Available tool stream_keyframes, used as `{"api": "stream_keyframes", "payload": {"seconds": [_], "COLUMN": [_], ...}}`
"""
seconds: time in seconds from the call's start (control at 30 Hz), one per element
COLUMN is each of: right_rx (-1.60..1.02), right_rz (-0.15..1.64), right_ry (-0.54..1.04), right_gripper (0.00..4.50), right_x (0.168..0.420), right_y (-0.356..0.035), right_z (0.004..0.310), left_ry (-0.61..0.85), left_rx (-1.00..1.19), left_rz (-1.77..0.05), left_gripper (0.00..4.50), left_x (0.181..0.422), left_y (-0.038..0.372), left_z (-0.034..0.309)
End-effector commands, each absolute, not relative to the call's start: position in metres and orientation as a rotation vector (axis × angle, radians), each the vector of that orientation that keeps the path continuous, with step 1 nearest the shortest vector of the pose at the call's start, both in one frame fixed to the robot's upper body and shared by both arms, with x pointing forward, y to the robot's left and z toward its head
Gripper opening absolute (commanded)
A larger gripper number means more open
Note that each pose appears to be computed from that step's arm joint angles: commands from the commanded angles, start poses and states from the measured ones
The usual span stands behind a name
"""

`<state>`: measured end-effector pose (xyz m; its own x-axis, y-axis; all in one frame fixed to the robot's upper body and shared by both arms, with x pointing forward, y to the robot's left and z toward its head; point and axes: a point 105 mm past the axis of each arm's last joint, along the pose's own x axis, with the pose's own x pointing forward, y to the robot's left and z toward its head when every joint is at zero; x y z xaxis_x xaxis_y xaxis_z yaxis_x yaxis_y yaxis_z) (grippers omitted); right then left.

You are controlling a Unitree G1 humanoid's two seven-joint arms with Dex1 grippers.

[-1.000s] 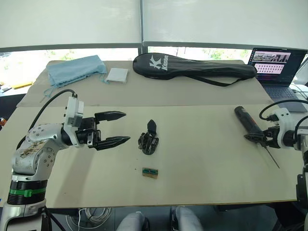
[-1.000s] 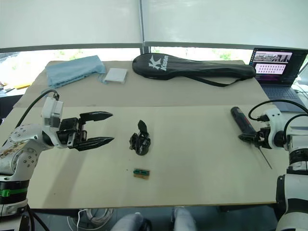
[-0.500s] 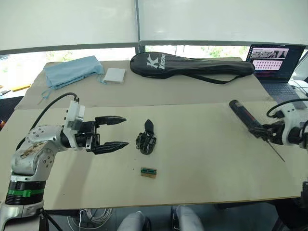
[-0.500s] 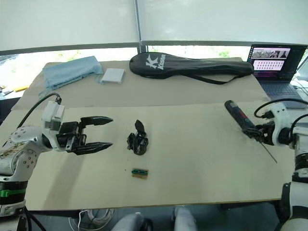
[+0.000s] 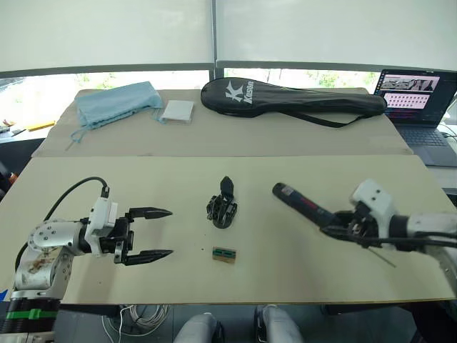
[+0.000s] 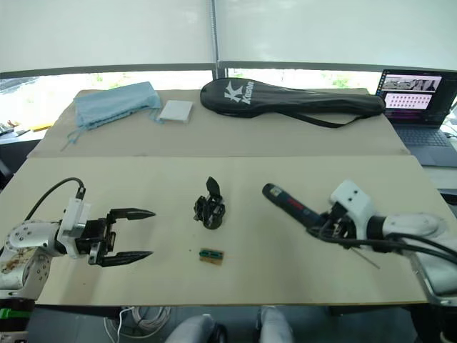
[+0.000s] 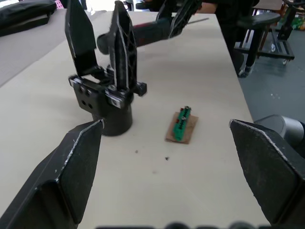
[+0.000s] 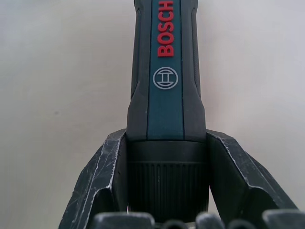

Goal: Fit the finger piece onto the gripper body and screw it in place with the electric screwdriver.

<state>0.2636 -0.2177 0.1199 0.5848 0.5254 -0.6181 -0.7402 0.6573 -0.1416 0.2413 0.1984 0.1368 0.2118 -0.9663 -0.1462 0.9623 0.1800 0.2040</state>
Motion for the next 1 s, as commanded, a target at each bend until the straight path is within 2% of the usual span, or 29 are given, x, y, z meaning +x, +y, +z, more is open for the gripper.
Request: {"api": "stream_keyframes", "payload": {"seconds": [0.03, 0.4, 0.43, 0.57, 0.63, 0.73, 0.83, 1.0], "right_rx": [-0.521, -0.533, -0.528, -0.573, -0.583, -0.61, -0.651, -0.689], "right_rz": [0.785, 0.82, 0.818, 0.836, 0.876, 0.969, 0.945, 0.854], "right_ry": [0.484, 0.58, 0.566, 0.521, 0.541, 0.667, 0.812, 0.942], "right_gripper": [1.92, 1.92, 2.96, 4.36, 4.44, 4.44, 4.44, 4.44], "right_x": [0.265, 0.259, 0.26, 0.264, 0.261, 0.246, 0.243, 0.258], "right_y": [-0.208, -0.212, -0.211, -0.208, -0.203, -0.196, -0.196, -0.188], "right_z": [0.126, 0.104, 0.107, 0.127, 0.139, 0.151, 0.157, 0.158], "left_ry": [-0.049, -0.058, -0.059, -0.066, -0.069, -0.077, -0.094, -0.16], "left_rx": [0.321, 0.309, 0.308, 0.305, 0.304, 0.297, 0.283, 0.186], "left_rz": [-1.379, -1.367, -1.367, -1.377, -1.385, -1.406, -1.434, -1.433], "left_gripper": [4.5, 4.5, 4.5, 4.5, 4.5, 4.5, 4.5, 4.5], "left_x": [0.238, 0.24, 0.24, 0.239, 0.238, 0.235, 0.232, 0.23], "left_y": [0.192, 0.186, 0.186, 0.183, 0.182, 0.178, 0.171, 0.158], "left_z": [0.138, 0.136, 0.136, 0.138, 0.139, 0.14, 0.141, 0.152]}}
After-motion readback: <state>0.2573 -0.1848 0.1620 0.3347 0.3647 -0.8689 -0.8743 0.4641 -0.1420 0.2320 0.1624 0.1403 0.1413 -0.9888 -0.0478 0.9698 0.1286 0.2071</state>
